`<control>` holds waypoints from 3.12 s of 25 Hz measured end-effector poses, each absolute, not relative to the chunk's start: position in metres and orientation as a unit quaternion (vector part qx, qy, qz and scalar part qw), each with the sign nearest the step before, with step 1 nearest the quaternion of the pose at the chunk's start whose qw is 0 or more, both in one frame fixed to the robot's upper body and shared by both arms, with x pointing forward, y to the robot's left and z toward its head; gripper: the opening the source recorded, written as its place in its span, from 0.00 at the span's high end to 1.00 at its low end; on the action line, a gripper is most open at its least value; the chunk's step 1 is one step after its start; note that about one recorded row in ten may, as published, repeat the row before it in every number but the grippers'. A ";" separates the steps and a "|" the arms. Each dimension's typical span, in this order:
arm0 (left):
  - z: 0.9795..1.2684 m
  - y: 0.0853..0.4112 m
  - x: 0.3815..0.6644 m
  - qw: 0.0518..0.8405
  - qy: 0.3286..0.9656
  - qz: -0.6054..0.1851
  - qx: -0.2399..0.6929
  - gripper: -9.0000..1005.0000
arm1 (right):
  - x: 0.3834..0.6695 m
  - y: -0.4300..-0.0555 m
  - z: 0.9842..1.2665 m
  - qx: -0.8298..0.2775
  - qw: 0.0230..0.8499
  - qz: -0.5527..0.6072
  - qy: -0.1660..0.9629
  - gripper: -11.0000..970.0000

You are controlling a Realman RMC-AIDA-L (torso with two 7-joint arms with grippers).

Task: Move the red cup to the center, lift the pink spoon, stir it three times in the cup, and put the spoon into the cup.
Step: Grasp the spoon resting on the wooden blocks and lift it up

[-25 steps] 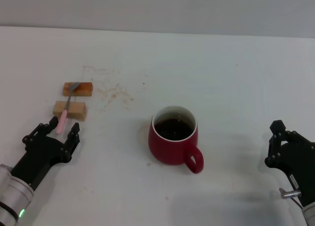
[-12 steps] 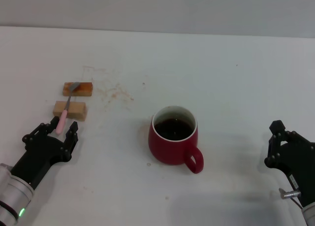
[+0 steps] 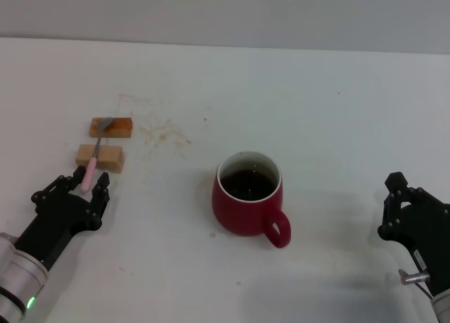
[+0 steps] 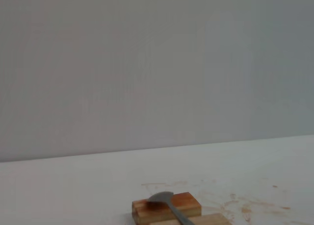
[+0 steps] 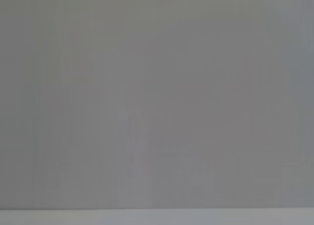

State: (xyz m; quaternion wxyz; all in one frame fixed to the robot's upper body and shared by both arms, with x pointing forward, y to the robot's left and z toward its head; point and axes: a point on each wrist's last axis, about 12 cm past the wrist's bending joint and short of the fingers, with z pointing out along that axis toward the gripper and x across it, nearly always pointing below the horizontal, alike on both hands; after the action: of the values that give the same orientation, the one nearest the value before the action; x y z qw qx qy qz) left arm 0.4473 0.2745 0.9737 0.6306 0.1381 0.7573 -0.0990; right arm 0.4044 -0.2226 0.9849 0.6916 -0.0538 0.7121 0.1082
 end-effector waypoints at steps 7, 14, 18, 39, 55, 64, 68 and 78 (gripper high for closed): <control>0.974 0.275 0.447 0.630 0.758 -0.100 0.136 0.61 | 0.404 -0.223 0.985 -0.054 0.691 0.108 0.712 0.99; 0.973 0.275 0.448 0.629 0.759 -0.097 0.139 0.62 | 0.404 -0.223 0.985 -0.053 0.691 0.108 0.712 0.99; 0.973 0.275 0.448 0.629 0.759 -0.097 0.139 0.64 | 0.404 -0.223 0.985 -0.053 0.691 0.108 0.712 0.99; 0.974 0.275 0.448 0.630 0.757 -0.098 0.141 0.69 | 0.404 -0.223 0.985 -0.054 0.691 0.109 0.712 0.99; 0.975 0.280 0.453 0.632 0.759 -0.086 0.130 0.76 | 0.404 -0.223 0.985 -0.055 0.691 0.109 0.712 0.99; 0.985 0.275 0.452 0.664 0.729 -0.094 0.141 0.82 | 0.404 -0.223 0.985 -0.054 0.691 0.109 0.713 0.99; 0.989 0.275 0.451 0.679 0.714 -0.098 0.142 0.83 | 0.402 -0.224 0.985 -0.052 0.693 0.107 0.711 0.99; 0.993 0.278 0.447 0.691 0.703 -0.099 0.138 0.83 | 0.397 -0.228 0.989 -0.048 0.707 0.101 0.698 0.99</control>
State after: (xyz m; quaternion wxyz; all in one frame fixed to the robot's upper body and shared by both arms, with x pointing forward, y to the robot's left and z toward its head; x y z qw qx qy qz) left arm 0.4473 0.2784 0.9933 0.6911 0.1377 0.7026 -0.0990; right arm 0.3968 -0.2282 0.9886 0.7072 -0.0479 0.6981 0.1008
